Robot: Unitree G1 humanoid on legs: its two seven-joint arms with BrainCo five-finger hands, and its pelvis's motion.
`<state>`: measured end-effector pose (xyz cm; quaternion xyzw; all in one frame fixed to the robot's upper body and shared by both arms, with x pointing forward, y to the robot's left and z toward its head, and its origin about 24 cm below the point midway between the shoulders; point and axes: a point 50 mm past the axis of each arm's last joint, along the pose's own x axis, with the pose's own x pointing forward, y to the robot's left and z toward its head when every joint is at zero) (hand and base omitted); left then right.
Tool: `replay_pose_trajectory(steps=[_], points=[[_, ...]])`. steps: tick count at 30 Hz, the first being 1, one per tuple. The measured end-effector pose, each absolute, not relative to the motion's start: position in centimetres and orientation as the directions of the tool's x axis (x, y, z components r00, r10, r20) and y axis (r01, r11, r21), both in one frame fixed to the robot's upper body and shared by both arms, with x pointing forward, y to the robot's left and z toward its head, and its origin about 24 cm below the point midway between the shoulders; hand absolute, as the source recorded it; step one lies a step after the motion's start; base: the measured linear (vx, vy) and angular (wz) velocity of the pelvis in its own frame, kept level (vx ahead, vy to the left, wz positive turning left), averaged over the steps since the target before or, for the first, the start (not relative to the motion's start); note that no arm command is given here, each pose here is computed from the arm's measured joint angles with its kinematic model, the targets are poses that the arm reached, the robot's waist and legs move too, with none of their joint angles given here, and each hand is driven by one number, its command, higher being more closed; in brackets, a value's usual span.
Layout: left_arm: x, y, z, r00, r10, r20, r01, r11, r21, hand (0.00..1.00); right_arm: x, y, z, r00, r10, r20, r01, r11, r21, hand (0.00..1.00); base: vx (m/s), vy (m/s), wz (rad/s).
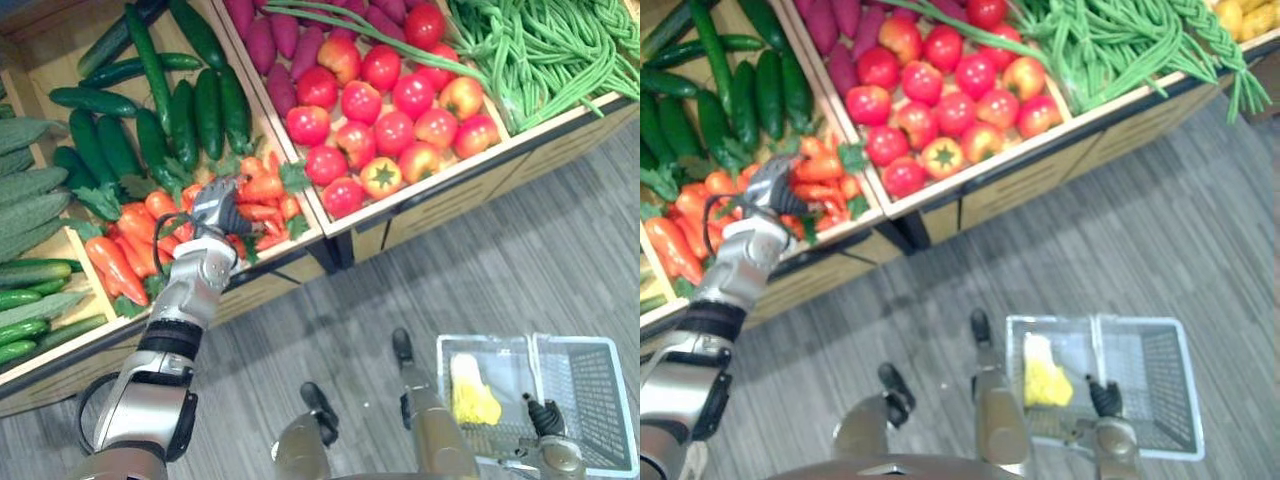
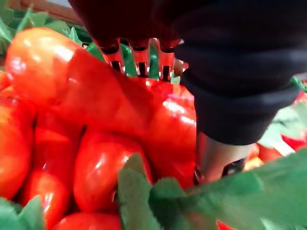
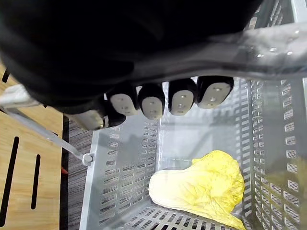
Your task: Pick vegetable in the basket
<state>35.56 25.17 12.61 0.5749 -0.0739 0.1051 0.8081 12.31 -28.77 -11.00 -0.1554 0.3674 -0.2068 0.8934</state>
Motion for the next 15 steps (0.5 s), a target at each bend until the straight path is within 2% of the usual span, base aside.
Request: replay_pose_trajectory(steps=[15], points=[[36.2, 26.6, 12.5, 0.96, 0.185, 0.209, -0.263, 0.354, 0.898, 1.0, 13.1, -28.3, -10.9, 0.664, -0.464, -0.586, 0.242, 0.875, -0.419, 1.0, -0.03, -0.061, -0.03]])
